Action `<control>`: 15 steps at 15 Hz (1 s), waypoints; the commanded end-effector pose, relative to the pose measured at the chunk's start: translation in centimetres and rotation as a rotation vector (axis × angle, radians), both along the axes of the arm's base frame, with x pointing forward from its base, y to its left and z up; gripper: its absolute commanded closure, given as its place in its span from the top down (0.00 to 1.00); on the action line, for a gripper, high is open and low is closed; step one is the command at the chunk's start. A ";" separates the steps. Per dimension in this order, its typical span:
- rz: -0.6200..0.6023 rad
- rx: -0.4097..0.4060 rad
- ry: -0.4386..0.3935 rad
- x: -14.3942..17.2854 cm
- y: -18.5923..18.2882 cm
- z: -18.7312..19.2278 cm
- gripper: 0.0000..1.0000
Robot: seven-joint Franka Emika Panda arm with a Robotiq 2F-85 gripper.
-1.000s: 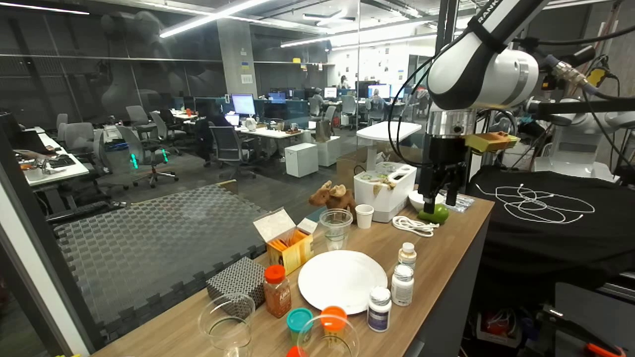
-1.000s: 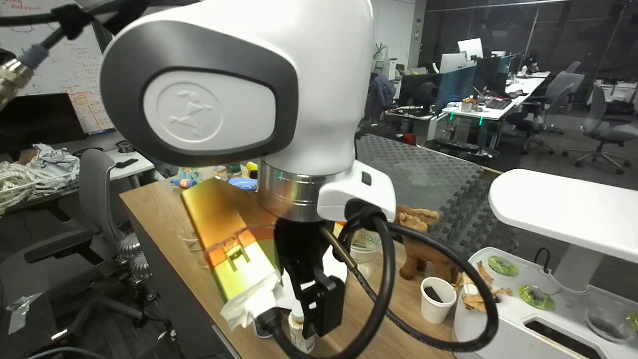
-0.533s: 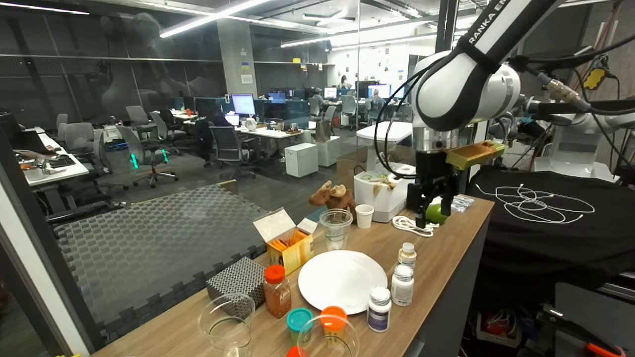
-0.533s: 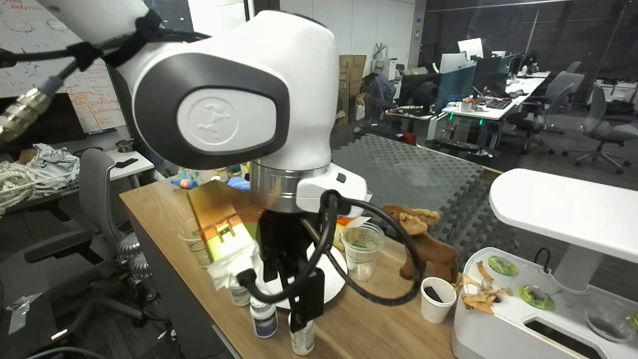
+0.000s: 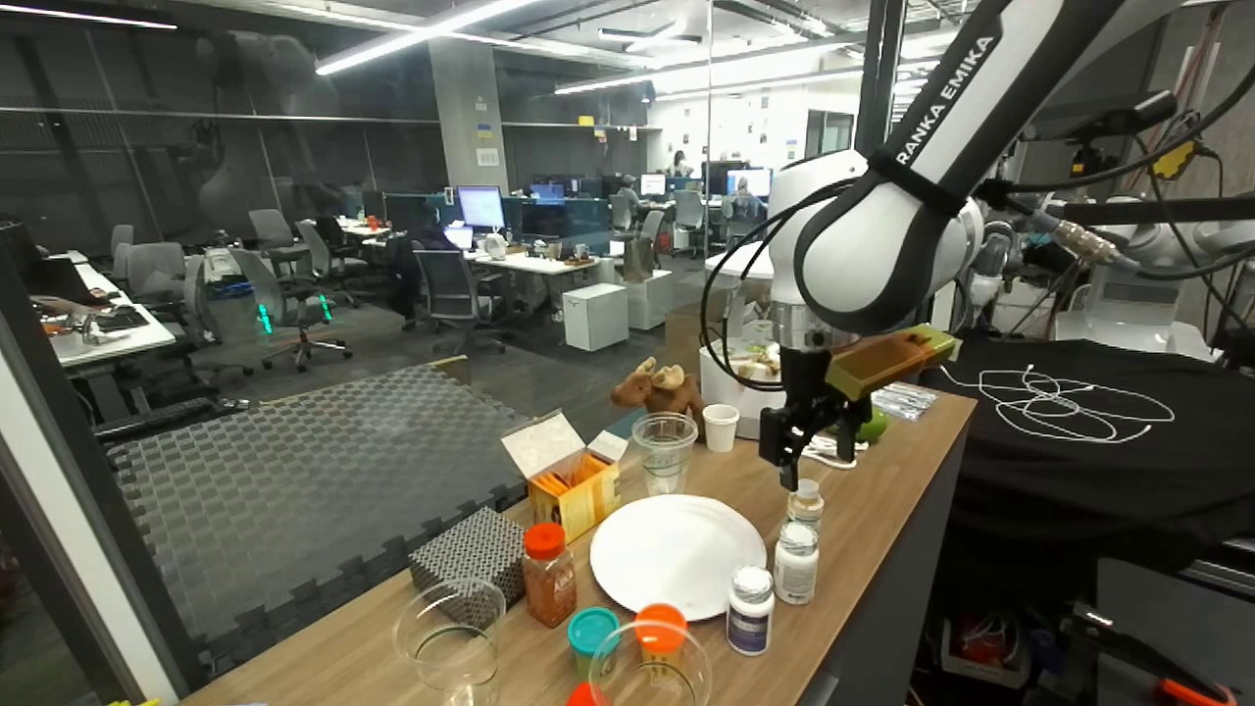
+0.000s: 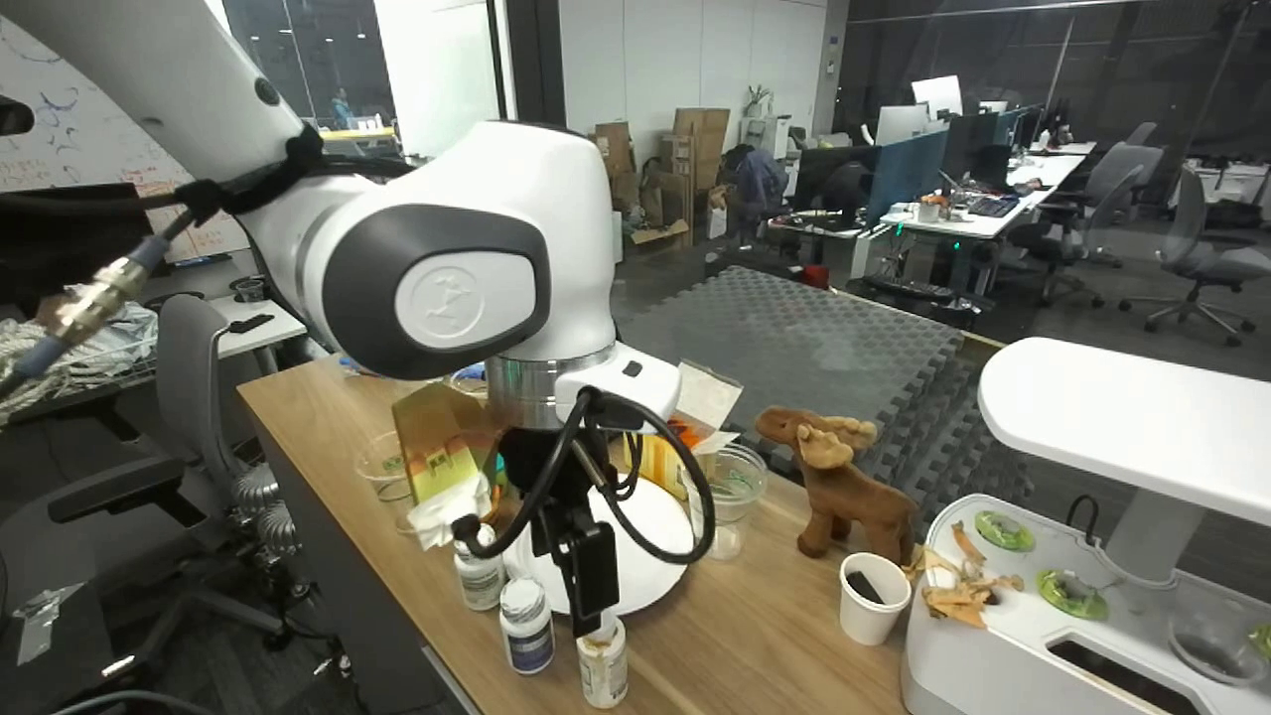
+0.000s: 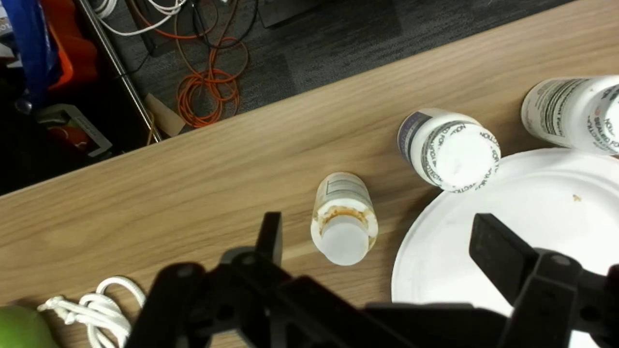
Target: Pick up all the objects surrounding the white plate and arrange them on the plate
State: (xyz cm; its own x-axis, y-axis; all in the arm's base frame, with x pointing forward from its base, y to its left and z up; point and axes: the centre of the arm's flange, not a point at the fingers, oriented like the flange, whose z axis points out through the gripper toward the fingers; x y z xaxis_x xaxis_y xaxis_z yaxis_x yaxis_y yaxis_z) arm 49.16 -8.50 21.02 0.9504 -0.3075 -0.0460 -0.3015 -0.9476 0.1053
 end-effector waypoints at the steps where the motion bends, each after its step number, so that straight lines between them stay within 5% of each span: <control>1: -0.075 0.010 -0.075 0.0 -0.5 -1.6 1.00; 10: -0.173 0.041 -0.099 0.0 -2.1 -3.8 1.00; 11: -0.186 0.042 -0.098 0.0 -2.1 -3.9 0.75; 12: -0.193 0.044 -0.099 0.0 -2.1 -4.0 0.75; 15: -0.210 0.039 -0.101 0.0 -2.2 -4.2 0.51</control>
State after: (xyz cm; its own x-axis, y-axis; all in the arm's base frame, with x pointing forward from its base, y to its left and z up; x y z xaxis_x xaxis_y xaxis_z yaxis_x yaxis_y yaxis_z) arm 48.69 -10.58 16.98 0.8781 -0.4785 0.0041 -0.4782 -0.8772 0.0441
